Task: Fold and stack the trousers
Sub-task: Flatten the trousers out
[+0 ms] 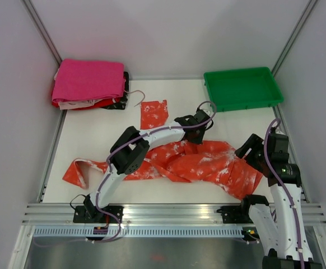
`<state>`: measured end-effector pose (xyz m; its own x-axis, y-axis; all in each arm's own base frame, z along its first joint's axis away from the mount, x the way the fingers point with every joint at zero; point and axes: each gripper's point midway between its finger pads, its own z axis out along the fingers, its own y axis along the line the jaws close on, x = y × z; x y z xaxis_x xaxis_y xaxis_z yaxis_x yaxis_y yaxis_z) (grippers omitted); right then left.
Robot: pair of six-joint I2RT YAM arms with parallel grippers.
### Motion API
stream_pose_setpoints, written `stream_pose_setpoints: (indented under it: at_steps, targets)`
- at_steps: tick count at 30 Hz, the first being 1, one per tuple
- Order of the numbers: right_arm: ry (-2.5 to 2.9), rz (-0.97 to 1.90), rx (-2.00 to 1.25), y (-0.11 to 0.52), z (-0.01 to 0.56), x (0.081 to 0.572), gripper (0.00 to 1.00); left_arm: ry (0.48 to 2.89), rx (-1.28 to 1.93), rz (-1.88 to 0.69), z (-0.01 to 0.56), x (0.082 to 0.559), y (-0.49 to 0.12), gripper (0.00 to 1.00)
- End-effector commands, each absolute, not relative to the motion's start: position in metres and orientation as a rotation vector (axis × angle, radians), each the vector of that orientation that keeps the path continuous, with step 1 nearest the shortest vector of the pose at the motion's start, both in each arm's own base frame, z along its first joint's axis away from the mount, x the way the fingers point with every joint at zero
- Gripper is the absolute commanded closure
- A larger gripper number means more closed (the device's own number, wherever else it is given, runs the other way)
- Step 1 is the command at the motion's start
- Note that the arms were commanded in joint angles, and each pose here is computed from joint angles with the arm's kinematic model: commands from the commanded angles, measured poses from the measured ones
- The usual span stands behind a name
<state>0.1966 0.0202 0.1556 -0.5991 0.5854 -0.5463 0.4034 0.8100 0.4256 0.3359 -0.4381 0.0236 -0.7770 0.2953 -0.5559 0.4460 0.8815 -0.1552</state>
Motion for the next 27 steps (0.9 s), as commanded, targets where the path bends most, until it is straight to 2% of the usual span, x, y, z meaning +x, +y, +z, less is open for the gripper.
stream_pose_setpoints:
  at_steps: [1,11,16,20,21,22,23,24,26,27]
  targets:
    - [2.246,0.291,0.773,0.011,0.167,0.203,0.21,2.509,0.475,-0.371,0.001,0.351,-0.440,0.98]
    - [2.202,0.360,0.759,0.016,0.170,0.231,0.20,2.322,0.148,-0.376,0.073,0.470,-0.382,0.98]
    - [2.173,0.442,0.729,0.024,0.175,0.253,0.17,2.234,0.225,-0.476,0.099,0.482,-0.406,0.98]
    - [2.185,0.441,0.691,0.024,0.180,0.268,0.17,2.222,0.355,-0.560,0.109,0.463,-0.428,0.97]
    - [2.198,0.430,0.690,0.023,0.177,0.270,0.17,2.222,0.379,-0.575,0.115,0.457,-0.430,0.63]
    - [2.201,0.418,0.683,0.021,0.177,0.271,0.16,2.226,0.400,-0.586,0.119,0.450,-0.433,0.41]
    - [2.199,0.404,0.663,0.020,0.180,0.273,0.16,2.263,0.420,-0.569,0.115,0.440,-0.429,0.01]
    - [2.196,0.385,0.668,0.016,0.180,0.273,0.15,2.244,0.434,-0.583,0.131,0.434,-0.427,0.00]
    - [2.190,0.370,0.661,0.015,0.184,0.273,0.14,2.271,0.480,-0.584,0.123,0.413,-0.420,0.00]
    - [2.191,0.371,0.658,0.015,0.186,0.273,0.14,2.209,0.489,-0.648,0.151,0.408,-0.422,0.00]
